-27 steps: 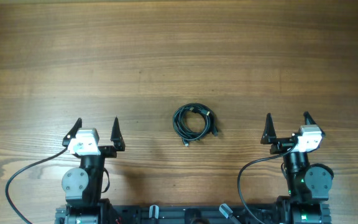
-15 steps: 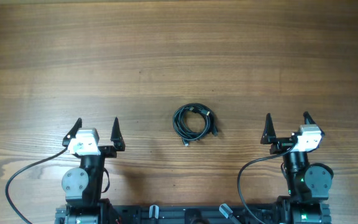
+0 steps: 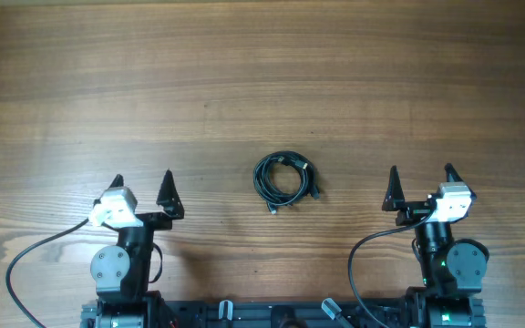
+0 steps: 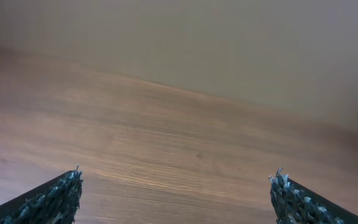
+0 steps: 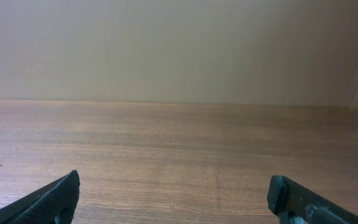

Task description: Untangle cables

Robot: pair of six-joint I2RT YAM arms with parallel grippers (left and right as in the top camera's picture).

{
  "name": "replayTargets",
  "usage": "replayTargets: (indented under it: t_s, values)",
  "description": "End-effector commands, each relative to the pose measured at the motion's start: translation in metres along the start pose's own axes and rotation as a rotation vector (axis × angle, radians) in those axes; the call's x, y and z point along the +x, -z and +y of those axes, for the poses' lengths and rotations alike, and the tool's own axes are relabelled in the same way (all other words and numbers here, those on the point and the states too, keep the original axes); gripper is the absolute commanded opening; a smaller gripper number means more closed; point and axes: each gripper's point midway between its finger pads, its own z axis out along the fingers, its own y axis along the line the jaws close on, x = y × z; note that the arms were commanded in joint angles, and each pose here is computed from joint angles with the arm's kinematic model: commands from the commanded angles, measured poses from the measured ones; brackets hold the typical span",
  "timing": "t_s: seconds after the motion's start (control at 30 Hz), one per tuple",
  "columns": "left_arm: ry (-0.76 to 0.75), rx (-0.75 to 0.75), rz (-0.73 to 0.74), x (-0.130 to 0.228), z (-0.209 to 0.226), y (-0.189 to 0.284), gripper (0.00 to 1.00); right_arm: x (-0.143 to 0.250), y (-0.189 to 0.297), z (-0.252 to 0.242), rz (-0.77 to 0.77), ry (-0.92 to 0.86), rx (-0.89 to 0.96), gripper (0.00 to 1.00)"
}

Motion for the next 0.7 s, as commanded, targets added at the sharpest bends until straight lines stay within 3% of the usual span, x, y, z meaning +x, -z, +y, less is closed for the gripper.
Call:
replayTargets:
  t_s: [0.0, 0.67]
  values:
    - [0.116, 0.001, 0.011, 0.0042, 0.0, -0.0006, 1.0, 0.001, -0.0004, -0.0027, 0.004, 0.011, 0.015, 1.0]
    - [0.116, 0.003, -0.01, -0.0009, -0.0005, -0.0006, 1.0, 0.0011, -0.0004, -0.0028, 0.004, 0.011, 0.015, 1.0]
